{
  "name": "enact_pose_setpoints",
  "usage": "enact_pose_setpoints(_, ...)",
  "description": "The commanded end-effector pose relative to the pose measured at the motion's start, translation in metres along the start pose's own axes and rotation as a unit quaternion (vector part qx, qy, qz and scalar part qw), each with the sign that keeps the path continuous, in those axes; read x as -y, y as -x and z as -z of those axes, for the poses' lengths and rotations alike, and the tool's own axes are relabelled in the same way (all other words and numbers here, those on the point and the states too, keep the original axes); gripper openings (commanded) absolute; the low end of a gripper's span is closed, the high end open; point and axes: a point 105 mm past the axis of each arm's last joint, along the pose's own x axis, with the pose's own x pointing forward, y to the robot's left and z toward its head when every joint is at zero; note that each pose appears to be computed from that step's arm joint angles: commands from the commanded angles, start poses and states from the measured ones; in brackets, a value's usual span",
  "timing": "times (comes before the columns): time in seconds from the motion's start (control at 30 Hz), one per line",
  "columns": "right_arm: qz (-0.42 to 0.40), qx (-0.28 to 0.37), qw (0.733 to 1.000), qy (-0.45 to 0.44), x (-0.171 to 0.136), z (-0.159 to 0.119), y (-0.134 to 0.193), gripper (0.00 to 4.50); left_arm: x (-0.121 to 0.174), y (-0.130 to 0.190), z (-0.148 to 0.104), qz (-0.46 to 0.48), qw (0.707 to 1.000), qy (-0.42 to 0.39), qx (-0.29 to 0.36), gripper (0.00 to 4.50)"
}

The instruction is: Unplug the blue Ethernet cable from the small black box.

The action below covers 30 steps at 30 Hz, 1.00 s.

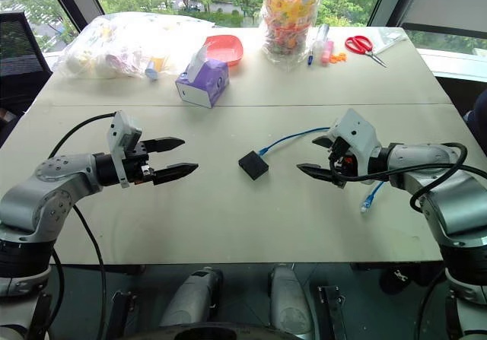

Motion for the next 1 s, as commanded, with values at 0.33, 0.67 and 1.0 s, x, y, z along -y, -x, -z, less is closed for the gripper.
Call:
enact_pose_setpoints(0.33, -0.009, -0.005, 0.998, 0.054, 0.012, -0.014, -0.003, 3.63, 0.004, 0.000, -0.019, 0.006, 1.000, -0.008, 0.024, 4.31)
enact_pose_setpoints(0.67, -0.029, -0.037, 0.992, 0.113, 0.029, -0.023, -0.023, 3.63, 0.006, -0.002, -0.014, 0.016, 1.000, -0.019, 0.011, 4.31)
enact_pose_setpoints(1.0, -0.121, -0.099, 0.960, 0.233, 0.042, -0.027, -0.083, 3.63, 0.012, 0.002, -0.013, 0.017, 0.999, -0.032, 0.004, 4.31)
